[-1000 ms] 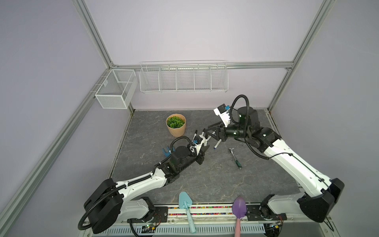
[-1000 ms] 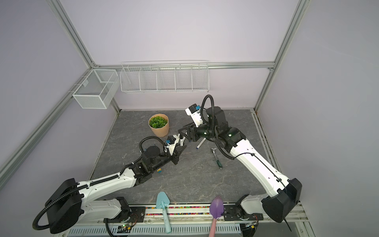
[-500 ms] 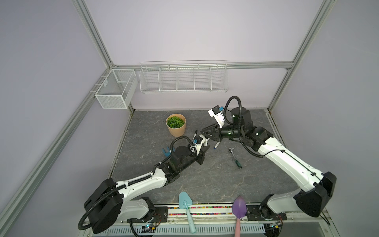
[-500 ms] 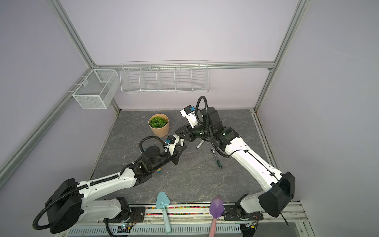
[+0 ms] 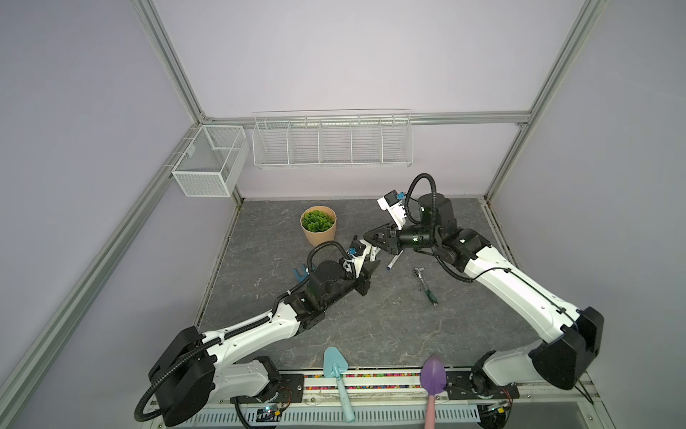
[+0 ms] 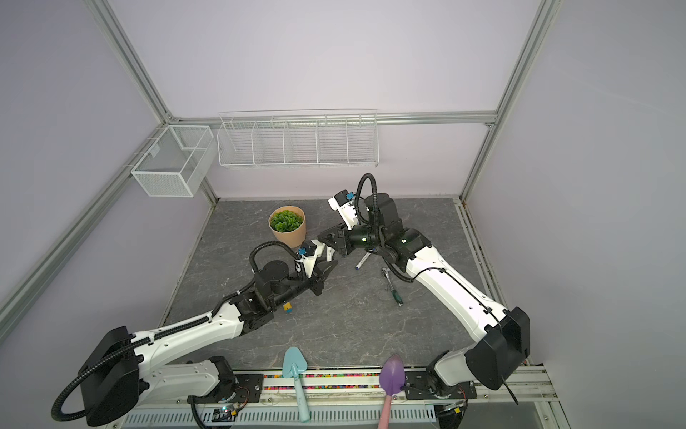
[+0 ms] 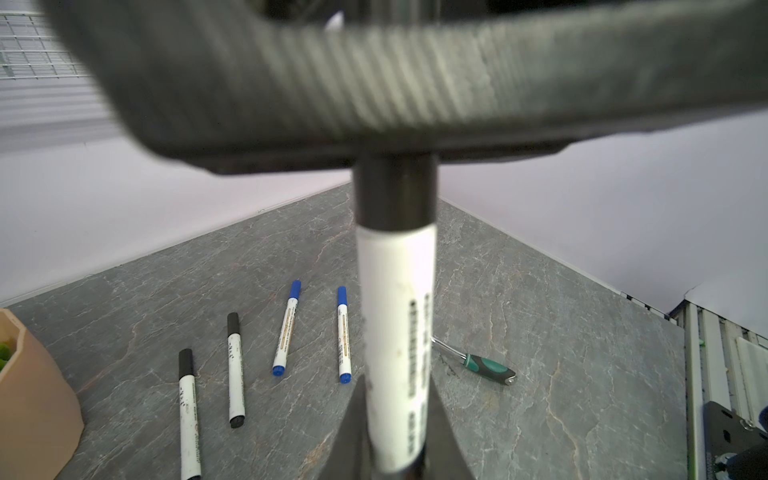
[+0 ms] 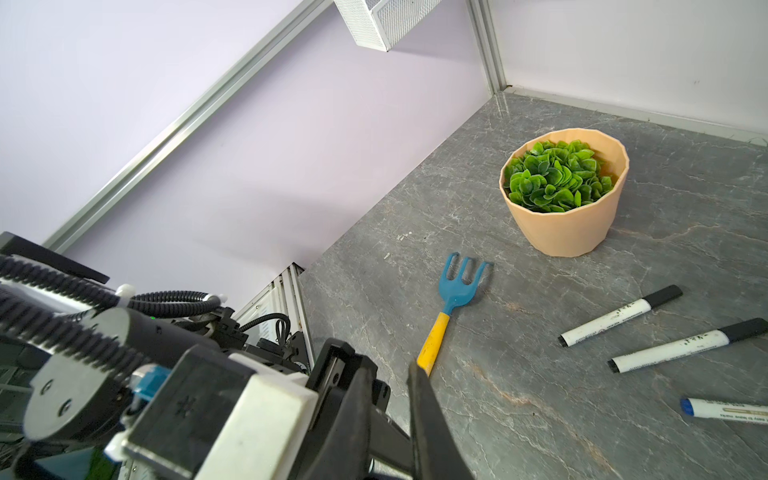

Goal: Insert the pens into the pen caps

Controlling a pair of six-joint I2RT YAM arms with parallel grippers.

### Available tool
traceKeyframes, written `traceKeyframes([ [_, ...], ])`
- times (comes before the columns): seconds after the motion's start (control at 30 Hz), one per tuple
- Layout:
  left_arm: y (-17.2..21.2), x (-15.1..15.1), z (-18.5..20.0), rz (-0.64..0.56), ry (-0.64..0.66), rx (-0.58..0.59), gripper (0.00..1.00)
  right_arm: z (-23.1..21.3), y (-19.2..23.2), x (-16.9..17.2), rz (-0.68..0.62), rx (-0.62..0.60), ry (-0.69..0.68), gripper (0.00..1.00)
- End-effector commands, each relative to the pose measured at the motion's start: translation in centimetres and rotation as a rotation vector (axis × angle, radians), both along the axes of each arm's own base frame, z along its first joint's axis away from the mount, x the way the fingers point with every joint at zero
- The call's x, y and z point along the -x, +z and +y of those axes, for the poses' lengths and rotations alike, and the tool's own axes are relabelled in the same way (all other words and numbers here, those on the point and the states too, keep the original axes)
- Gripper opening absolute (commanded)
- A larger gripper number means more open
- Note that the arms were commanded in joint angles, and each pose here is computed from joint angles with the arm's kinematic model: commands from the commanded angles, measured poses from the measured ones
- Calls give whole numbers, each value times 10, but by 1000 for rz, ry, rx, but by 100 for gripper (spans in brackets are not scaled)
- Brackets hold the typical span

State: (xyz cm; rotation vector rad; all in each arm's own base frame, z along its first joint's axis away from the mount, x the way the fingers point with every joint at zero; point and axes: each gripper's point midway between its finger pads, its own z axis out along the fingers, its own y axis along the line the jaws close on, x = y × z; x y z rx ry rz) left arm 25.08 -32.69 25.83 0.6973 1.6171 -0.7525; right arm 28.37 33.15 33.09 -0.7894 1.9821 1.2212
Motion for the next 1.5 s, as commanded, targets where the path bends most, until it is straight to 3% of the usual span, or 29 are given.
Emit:
traceKeyframes([
  [0.0,152,5,11,-300,21,344,0,-8,-71,17,265,137,31,7],
  [0.23,256,-1,38,-554,122,540,0,-19,-122,36,442,261,47,7],
  [0.43,303,0,54,-662,114,618,0,-40,-160,33,532,365,-28,7],
  [0.6,305,9,60,-655,88,629,0,-63,-165,7,662,262,-124,7],
  [0.8,292,7,65,-603,62,628,0,-52,-152,17,731,174,-21,7],
  [1.03,269,-15,47,-554,77,578,0,-33,-134,31,675,158,39,7],
  [1.17,262,-30,40,-527,94,606,0,-23,-133,36,668,164,64,7],
  [1.47,292,-46,50,-576,109,707,0,-16,-149,45,703,204,87,7],
])
